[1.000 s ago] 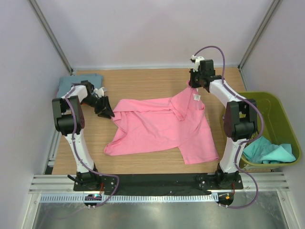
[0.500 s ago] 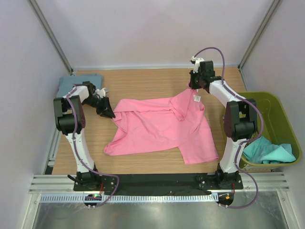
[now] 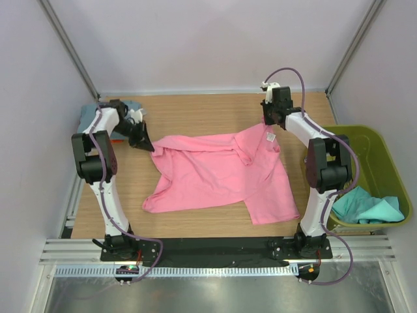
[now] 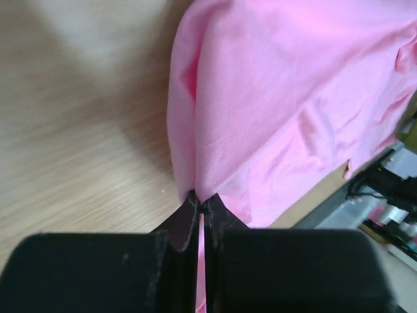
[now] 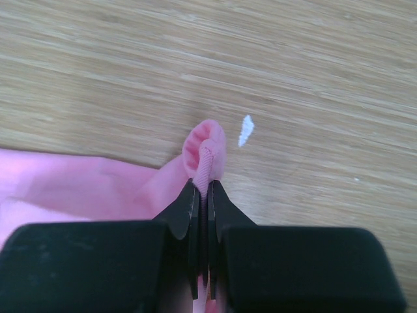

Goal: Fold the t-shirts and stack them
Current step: Flatten the tshirt out

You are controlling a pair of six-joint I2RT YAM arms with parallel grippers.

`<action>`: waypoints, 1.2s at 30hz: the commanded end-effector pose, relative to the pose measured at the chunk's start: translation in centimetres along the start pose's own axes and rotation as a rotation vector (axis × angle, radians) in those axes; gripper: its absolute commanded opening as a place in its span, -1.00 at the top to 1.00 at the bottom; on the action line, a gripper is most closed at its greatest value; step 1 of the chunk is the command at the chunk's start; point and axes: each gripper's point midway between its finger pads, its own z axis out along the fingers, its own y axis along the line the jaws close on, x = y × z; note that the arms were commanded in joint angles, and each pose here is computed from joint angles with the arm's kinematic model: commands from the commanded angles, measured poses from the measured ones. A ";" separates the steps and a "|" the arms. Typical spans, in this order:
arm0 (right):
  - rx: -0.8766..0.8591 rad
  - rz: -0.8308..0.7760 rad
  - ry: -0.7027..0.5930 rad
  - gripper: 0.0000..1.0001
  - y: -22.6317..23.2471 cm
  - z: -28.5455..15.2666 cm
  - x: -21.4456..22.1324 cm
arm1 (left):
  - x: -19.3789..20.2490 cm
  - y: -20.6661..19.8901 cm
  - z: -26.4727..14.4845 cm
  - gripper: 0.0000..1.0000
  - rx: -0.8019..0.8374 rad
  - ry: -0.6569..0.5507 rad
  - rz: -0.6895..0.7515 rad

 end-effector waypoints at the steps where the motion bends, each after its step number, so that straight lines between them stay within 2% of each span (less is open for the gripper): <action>1: 0.162 -0.045 -0.125 0.98 -3.5 -2.0 -4.0 | -3.7 -1.3 -3.1 1.00 -0.065 -0.072 0.124; 3: 0.196 -0.059 -0.132 0.98 -4.5 -2.1 -4.5 | -5.6 -1.8 -3.8 1.00 -0.086 -0.088 0.179; 8: 0.201 -0.068 -0.090 0.94 -5.0 -1.5 -3.0 | -6.9 -1.9 -2.6 1.00 -0.111 -0.061 0.217; 11: 0.183 -0.084 -0.050 0.78 -4.7 -1.3 -1.4 | -6.6 -2.5 -1.7 1.00 -0.104 -0.042 0.229; 12: 0.158 -0.087 -0.035 0.53 -4.2 -1.4 -0.9 | -6.5 -2.6 -1.4 1.00 -0.103 -0.036 0.229; 15: 0.054 -0.112 -0.037 0.05 -2.4 -2.4 -1.1 | -6.5 -3.4 -0.5 1.00 -0.098 -0.027 0.249; 18: -0.069 -0.135 -0.109 -0.16 -0.5 -3.9 -3.9 | -6.5 -3.7 -0.2 1.00 -0.101 -0.021 0.256; 20: -0.200 -0.164 -0.127 -0.18 1.7 -4.6 -5.4 | -5.9 -4.8 0.7 1.00 -0.094 0.004 0.279; 22: -0.286 -0.168 -0.105 -0.20 3.1 -3.8 -5.1 | -5.7 -5.0 0.9 1.00 -0.098 0.009 0.286; 27: -0.370 -0.201 -0.033 -0.15 4.5 -1.1 -4.2 | -4.9 -4.7 1.3 1.00 -0.104 0.033 0.278; 30: -0.410 -0.282 0.017 -0.12 5.7 0.9 -3.2 | -4.2 -4.8 1.6 1.00 -0.106 0.048 0.278; 31: -0.420 -0.312 -0.010 -0.11 6.0 0.8 -4.9 | -4.2 -4.8 1.6 1.00 -0.106 0.048 0.278; 32: -0.470 -0.322 0.073 -0.10 6.8 2.0 -2.5 | -4.1 -4.9 1.6 1.00 -0.104 0.050 0.282; 34: -0.503 -0.370 0.097 -0.08 7.0 2.9 -2.3 | -3.8 -4.9 1.7 1.00 -0.107 0.059 0.280; 35: -0.514 -0.384 0.089 -0.08 7.0 2.3 -3.8 | -3.7 -4.9 1.6 1.00 -0.113 0.059 0.282; 36: -0.539 -0.397 0.118 -0.07 7.3 3.7 -2.6 | -3.7 -4.9 1.7 1.00 -0.117 0.061 0.288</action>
